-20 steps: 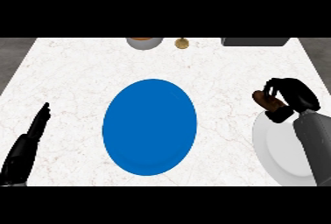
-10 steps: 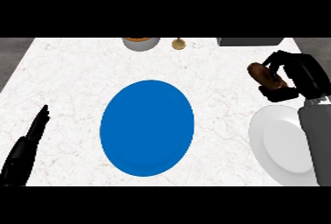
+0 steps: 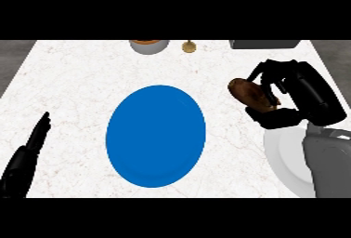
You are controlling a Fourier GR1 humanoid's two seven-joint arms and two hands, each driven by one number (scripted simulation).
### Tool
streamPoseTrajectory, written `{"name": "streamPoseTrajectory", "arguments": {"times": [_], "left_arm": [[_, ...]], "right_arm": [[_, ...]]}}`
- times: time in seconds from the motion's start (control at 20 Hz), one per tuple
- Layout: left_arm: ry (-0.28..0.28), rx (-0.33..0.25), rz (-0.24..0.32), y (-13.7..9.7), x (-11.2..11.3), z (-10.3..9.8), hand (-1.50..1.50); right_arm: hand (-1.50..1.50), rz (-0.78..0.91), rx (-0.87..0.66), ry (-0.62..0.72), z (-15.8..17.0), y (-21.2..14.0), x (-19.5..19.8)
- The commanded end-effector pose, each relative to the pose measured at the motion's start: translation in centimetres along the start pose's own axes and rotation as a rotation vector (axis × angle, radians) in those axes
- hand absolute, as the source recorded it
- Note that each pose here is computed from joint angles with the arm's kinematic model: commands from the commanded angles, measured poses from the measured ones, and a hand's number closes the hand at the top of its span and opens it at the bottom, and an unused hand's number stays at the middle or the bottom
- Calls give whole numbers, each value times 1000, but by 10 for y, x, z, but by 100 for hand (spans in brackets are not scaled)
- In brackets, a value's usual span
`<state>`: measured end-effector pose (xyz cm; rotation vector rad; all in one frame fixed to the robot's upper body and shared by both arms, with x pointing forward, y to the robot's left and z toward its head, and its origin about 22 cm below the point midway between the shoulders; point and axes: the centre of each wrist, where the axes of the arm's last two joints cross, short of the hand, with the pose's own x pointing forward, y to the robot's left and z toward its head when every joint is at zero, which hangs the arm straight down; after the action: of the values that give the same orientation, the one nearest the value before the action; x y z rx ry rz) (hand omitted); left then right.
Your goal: Pick the sweet potato from the plate and place it in the plate
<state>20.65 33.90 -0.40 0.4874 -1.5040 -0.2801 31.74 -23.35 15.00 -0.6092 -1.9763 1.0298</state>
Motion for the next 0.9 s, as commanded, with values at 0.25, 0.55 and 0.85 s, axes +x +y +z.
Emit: {"name": "streamPoseTrajectory", "arguments": {"times": [0.25,0.55,0.85], "left_arm": [[-22,-10,-2,-8,-1,2,0],[-12,-27,3,-8,11,-12,0],[-25,-54,14,3,7,-8,0]], "right_arm": [[150,-94,53,-26,-36,25,99],[150,-102,169,60,-63,76,134],[150,-69,275,87,-84,123,141]]}}
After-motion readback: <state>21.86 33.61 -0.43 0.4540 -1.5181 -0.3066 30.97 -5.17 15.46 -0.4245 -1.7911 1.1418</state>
